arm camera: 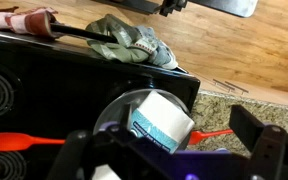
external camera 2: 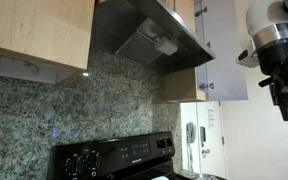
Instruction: Close the open cabinet drawer.
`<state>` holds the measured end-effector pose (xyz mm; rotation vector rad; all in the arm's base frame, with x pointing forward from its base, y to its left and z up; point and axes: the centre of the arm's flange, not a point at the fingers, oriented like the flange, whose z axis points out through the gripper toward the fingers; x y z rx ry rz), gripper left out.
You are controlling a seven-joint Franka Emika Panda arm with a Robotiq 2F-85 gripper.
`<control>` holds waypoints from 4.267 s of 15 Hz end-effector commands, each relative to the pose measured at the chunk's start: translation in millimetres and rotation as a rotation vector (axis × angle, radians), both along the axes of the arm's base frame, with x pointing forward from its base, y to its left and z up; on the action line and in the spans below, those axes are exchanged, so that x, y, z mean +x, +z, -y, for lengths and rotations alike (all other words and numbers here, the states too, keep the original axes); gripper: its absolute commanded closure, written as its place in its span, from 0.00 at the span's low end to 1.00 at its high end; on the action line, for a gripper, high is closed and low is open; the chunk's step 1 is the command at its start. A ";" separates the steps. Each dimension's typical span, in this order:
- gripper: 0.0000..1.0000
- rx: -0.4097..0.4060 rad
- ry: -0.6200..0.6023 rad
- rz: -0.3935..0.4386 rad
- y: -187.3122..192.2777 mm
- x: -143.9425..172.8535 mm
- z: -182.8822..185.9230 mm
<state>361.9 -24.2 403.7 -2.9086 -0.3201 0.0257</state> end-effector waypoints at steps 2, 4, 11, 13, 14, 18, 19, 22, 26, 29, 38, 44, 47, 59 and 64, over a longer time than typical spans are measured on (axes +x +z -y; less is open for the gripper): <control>0.00 0.000 0.000 0.000 0.0 0.0 0.0; 0.00 0.000 0.000 0.000 0.0 0.0 0.0; 0.00 0.000 0.000 0.000 0.0 0.0 0.0; 0.00 0.000 0.000 0.000 0.0 0.0 0.0; 0.00 0.000 0.000 0.000 0.0 0.0 0.0; 0.00 0.000 0.000 0.000 0.0 0.0 0.0; 0.00 0.001 0.005 0.013 4.8 -2.5 -1.3; 0.00 0.019 0.019 0.056 28.1 -10.6 -3.5; 0.00 0.003 0.009 0.075 26.7 -5.5 -1.6; 0.00 0.005 0.009 0.093 33.3 -7.4 -1.4; 0.00 0.165 -0.117 0.346 126.4 -20.2 32.4; 0.00 0.291 -0.247 0.594 196.4 -46.1 78.7; 0.00 0.337 -0.350 0.737 226.8 -51.7 108.9; 0.00 0.356 -0.845 1.320 294.3 -55.7 222.7; 0.00 0.367 -0.932 1.394 296.5 -67.9 237.9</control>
